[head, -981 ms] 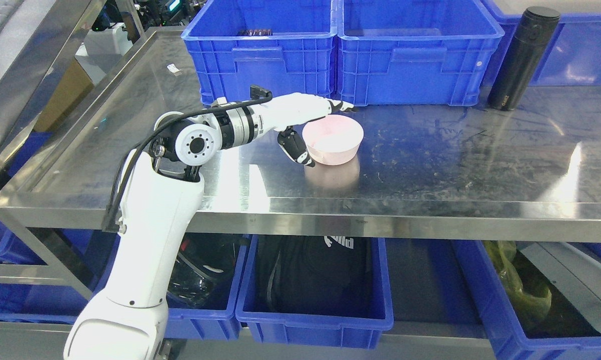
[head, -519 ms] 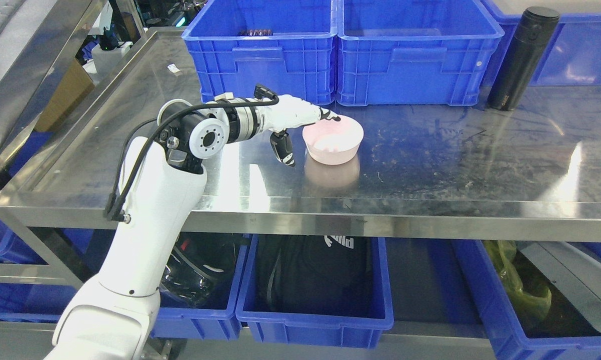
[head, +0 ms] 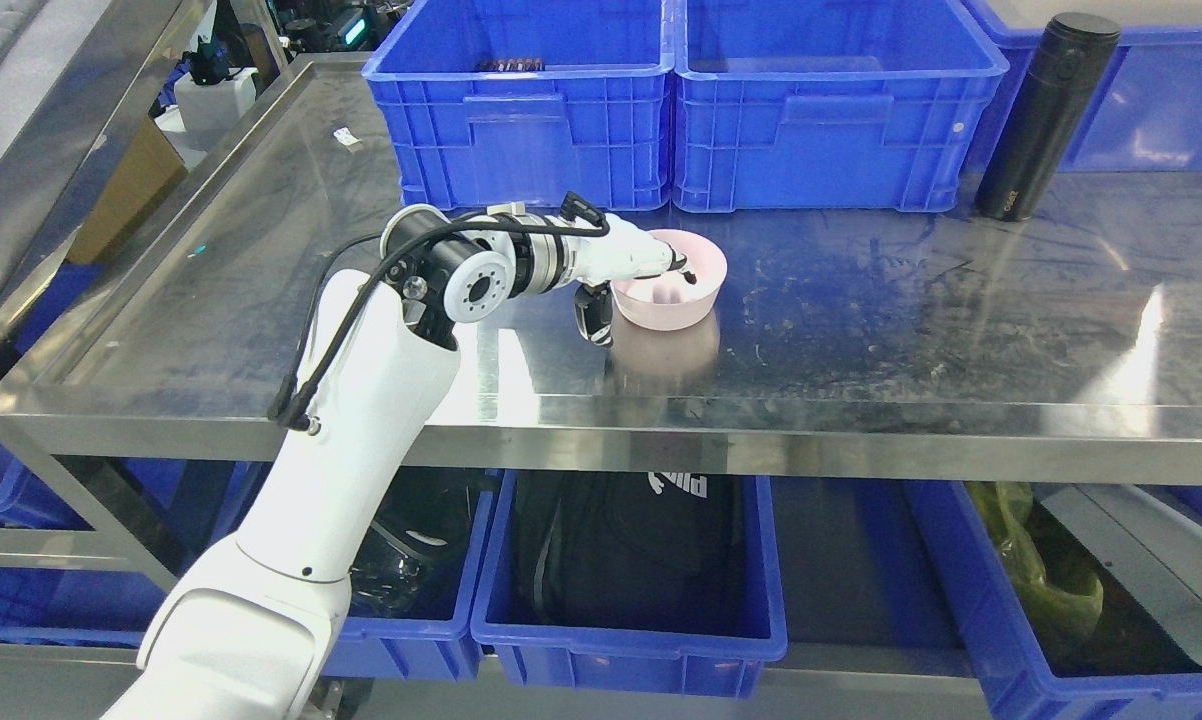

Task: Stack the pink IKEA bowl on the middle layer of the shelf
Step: 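Close the left hand fingers on the pink bowl's rim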

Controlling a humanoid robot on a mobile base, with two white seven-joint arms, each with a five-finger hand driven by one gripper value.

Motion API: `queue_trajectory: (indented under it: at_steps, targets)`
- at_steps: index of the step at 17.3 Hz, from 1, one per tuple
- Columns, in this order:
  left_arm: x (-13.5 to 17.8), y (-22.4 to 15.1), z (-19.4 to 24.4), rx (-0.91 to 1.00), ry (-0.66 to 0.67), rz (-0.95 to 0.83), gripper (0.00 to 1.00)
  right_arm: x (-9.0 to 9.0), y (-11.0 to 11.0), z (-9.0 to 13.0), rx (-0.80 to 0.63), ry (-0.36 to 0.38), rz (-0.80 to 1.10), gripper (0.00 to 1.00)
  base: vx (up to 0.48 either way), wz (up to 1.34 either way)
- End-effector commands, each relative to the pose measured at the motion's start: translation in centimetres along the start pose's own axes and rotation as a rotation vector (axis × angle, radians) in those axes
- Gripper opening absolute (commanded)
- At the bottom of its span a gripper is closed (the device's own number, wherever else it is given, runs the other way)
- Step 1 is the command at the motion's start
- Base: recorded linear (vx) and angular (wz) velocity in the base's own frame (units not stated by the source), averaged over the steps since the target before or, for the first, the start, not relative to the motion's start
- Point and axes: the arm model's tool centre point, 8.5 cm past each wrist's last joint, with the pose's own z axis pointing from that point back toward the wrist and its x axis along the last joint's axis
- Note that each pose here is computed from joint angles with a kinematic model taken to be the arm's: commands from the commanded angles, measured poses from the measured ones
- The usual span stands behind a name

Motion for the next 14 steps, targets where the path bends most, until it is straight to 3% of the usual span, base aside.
queue_trajectory:
  at_steps: [1, 3, 8, 14]
  targets:
    - [1.4, -1.1, -3.2, -0.081, -0.009, 0.013, 0.71, 0.6, -1.1, -0.3, -0.017, -0.017, 0.002, 1.0, 0.0, 0.0]
    - [1.7, -0.9, -3.3, -0.072, -0.037, 0.005, 0.59, 0.6, -1.1, -0.3, -0.017, -0.017, 0.003, 1.0, 0.0, 0.0]
    - [0.6, -1.1, -2.4, -0.044, -0.139, -0.081, 0.03, 0.6, -1.1, -0.3, -0.017, -0.017, 0.002, 1.0, 0.0, 0.0]
    - [-1.3, 0.1, -0.3, 0.063, -0.22, 0.012, 0.0, 0.6, -1.1, -0.3, -0.017, -0.017, 0.003, 1.0, 0.008, 0.01]
